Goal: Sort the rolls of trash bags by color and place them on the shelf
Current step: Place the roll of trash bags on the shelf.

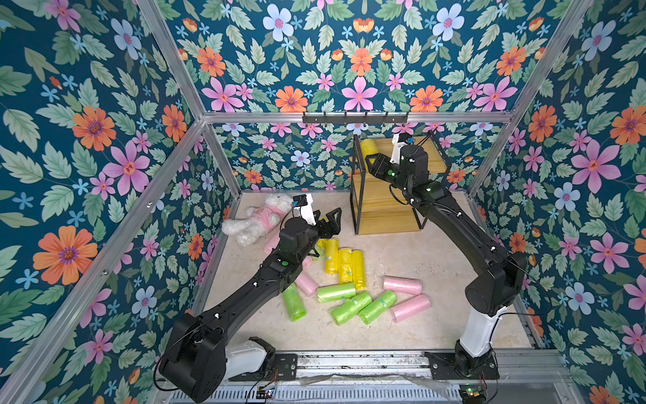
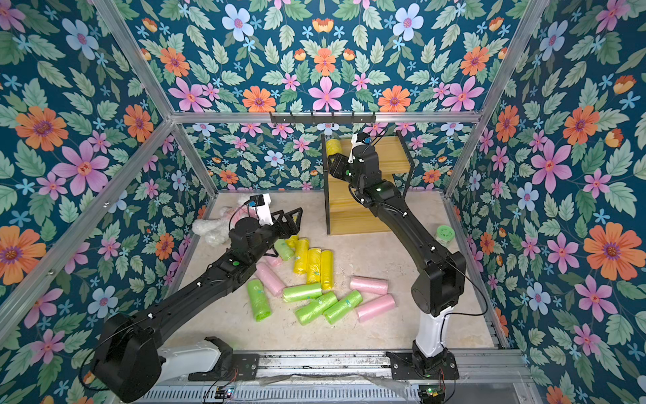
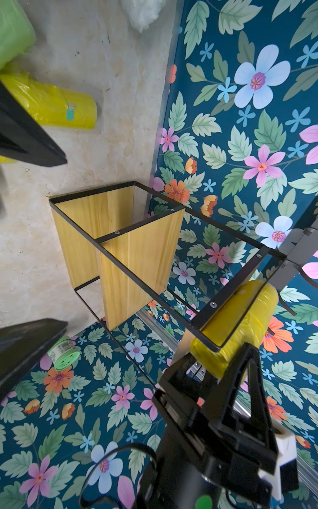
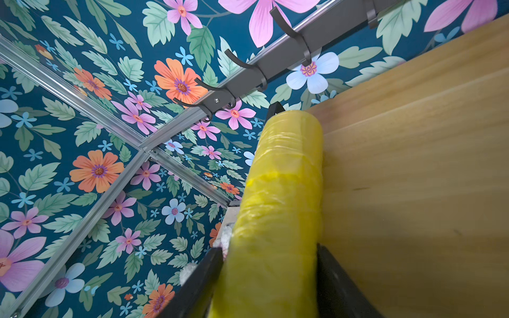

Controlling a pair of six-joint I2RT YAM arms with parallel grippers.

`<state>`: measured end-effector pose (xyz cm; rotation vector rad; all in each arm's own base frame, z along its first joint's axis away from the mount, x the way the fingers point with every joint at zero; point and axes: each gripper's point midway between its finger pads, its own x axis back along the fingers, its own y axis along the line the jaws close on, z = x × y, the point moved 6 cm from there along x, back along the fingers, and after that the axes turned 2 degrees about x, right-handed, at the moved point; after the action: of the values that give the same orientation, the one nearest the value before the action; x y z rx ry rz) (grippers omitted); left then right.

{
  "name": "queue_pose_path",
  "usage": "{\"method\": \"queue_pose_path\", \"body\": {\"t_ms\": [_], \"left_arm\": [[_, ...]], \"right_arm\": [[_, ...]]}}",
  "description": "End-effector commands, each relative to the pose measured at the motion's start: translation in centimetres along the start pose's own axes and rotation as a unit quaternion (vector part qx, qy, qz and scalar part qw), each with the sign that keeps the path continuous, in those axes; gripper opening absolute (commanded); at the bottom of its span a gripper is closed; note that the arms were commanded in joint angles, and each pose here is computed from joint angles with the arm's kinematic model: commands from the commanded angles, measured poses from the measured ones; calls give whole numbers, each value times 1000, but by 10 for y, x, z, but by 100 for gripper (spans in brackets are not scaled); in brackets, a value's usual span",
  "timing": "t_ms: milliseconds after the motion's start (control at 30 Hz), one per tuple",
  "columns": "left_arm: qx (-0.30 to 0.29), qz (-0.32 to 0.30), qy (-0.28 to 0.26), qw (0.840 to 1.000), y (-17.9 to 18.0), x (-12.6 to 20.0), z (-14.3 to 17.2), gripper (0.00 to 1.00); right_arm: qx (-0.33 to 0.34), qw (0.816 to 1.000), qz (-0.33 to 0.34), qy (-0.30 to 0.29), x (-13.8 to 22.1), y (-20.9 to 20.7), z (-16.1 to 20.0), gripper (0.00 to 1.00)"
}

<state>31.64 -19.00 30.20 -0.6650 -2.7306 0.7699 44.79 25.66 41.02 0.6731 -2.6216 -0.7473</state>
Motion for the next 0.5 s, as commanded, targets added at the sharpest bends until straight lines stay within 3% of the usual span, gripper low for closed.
{"method": "queue_pose_path", "body": {"t_ms": [0,200,467], "left_arm": [[-6,-5,-6,1000,3,1,1,92],[-27,-31,36,999,16,4,21,92],[-47,-50,153,986,31,-7,71,86]], "right_arm": [[11,1000,-4,-15,6,4,-9,63],[41,998,18,-34,22,-4,-25,79],[108,991,47,-62,70,5,-49,86]]}}
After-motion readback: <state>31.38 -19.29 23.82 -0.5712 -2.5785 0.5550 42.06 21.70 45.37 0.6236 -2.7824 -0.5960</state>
